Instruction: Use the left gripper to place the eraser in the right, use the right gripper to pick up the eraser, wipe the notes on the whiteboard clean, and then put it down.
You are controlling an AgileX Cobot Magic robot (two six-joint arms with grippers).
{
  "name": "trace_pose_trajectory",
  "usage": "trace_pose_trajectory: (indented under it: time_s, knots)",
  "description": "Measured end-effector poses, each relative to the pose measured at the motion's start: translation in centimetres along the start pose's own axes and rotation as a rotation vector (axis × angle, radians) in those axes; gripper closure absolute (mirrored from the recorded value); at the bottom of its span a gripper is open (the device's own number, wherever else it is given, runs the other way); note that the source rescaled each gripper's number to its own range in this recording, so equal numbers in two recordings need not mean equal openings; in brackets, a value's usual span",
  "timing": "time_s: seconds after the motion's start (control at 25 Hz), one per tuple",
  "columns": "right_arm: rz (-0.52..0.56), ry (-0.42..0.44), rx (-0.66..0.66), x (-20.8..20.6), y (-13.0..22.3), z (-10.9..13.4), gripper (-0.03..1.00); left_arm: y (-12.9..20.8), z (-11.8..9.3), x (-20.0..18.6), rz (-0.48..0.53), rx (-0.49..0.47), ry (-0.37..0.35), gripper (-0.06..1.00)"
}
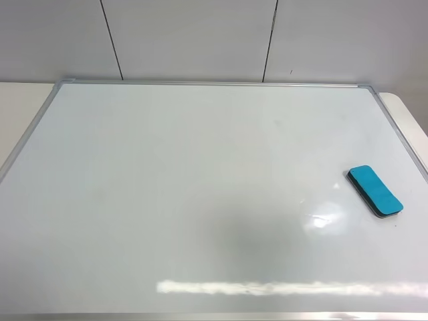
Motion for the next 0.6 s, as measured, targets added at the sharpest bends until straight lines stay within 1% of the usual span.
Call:
trace_pose_trajectory:
  time_s: [0.08,0.16,0.2,0.28,0.4,0.52,0.6]
  knots:
    - [0.006,0.043,-0.026,-1.3,1.4,-0.2,-0.03,0.0,0.0,0.0,0.0,0.0,0.0,-0.06]
    - [-0.023,0.106,-0.03,-2.3,2.9,-0.7,-0.03,0.0,0.0,0.0,0.0,0.0,0.0,-0.06]
    - [-0.024,0.141,-0.017,-2.3,4.2,-1.1,-0.03,0.0,0.0,0.0,0.0,0.0,0.0,-0.06]
    - [0.007,0.179,0.017,-1.5,6.3,-1.7,-0.03,0.0,0.0,0.0,0.0,0.0,0.0,-0.06]
    - [0.09,0.204,0.057,0.9,8.5,-2.5,-0.03,0.0,0.0,0.0,0.0,0.0,0.0,-0.06]
    - [0.087,0.212,0.065,2.6,9.3,-2.9,-0.03,0.0,0.0,0.0,0.0,0.0,0.0,-0.06]
    - [0.083,0.212,0.063,3.0,9.4,-3.0,-0.03,0.0,0.0,0.0,0.0,0.0,0.0,-0.06]
Point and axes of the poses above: a point on each arm's last joint axis where the gripper is mounted, x pointing out along that axis toward the gripper, z along the wrist's bending axis when the last joint is at zero, y = z × x, the point moved 6 cm from there along x, pointing out along that axis toward the gripper, and after that the axes turned 3 degrees about -x, right-handed, at the moved point
